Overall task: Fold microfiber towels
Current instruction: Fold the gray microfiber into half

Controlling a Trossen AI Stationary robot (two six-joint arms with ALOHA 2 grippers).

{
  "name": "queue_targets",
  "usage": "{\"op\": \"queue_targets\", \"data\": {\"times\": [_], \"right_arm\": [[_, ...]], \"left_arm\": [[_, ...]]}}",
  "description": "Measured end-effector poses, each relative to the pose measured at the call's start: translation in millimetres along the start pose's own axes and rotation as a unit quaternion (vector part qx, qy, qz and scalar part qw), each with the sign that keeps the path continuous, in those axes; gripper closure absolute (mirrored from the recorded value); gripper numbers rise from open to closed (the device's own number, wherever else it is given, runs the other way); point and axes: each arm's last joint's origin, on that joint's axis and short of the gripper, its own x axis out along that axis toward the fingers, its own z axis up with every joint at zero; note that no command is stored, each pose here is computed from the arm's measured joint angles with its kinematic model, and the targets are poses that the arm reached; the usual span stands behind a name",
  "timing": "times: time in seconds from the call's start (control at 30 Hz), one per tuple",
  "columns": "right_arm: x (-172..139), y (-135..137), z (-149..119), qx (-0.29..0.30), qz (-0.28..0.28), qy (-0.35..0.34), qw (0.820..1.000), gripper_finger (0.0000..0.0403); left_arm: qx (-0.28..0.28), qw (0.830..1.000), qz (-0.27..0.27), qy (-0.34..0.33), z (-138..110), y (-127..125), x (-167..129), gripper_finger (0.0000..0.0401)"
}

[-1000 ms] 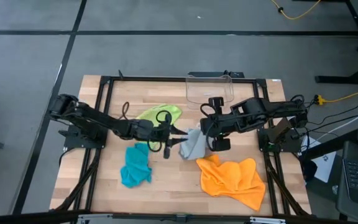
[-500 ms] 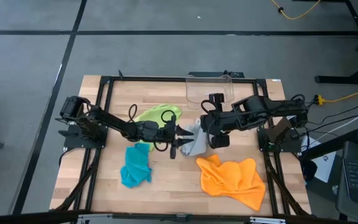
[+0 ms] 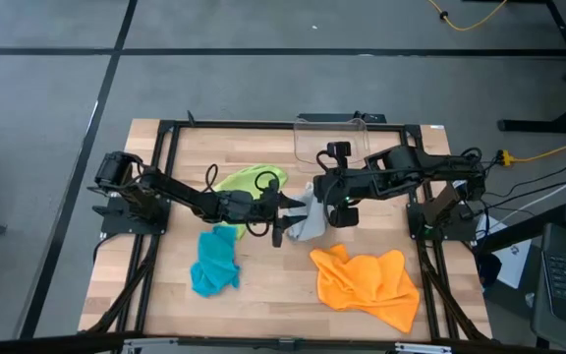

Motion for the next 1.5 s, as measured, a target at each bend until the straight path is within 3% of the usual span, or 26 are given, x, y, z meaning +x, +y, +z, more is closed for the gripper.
{"op": "queue_targets", "data": {"times": [0.3, 0.57, 0.83, 1.5], "right_arm": [[-4.9, -4.9, 5.3, -0.009, -0.037, -0.025, 0.999, 0.0400], [-45.3, -25.3, 6.3, 0.026, -0.047, -0.089, 0.995, 0.0400], [-70.0, -38.7, -14.3, 0.045, -0.109, -0.086, 0.989, 0.0400], [-84.6, -44.9, -14.6, 0.066, -0.118, -0.135, 0.981, 0.0400]], "left_arm": [[0.006, 1.000, 0.018, 0.018, -7.9, 1.9, 2.1, 0.0233], [-0.002, 0.996, 0.053, 0.070, -22.3, 6.6, 2.5, 0.0234], [-0.003, 0.996, 0.051, 0.073, -23.0, 5.0, 2.0, 0.0235], [0.011, 0.986, 0.062, 0.155, -38.4, 9.6, -1.8, 0.0235]]}}
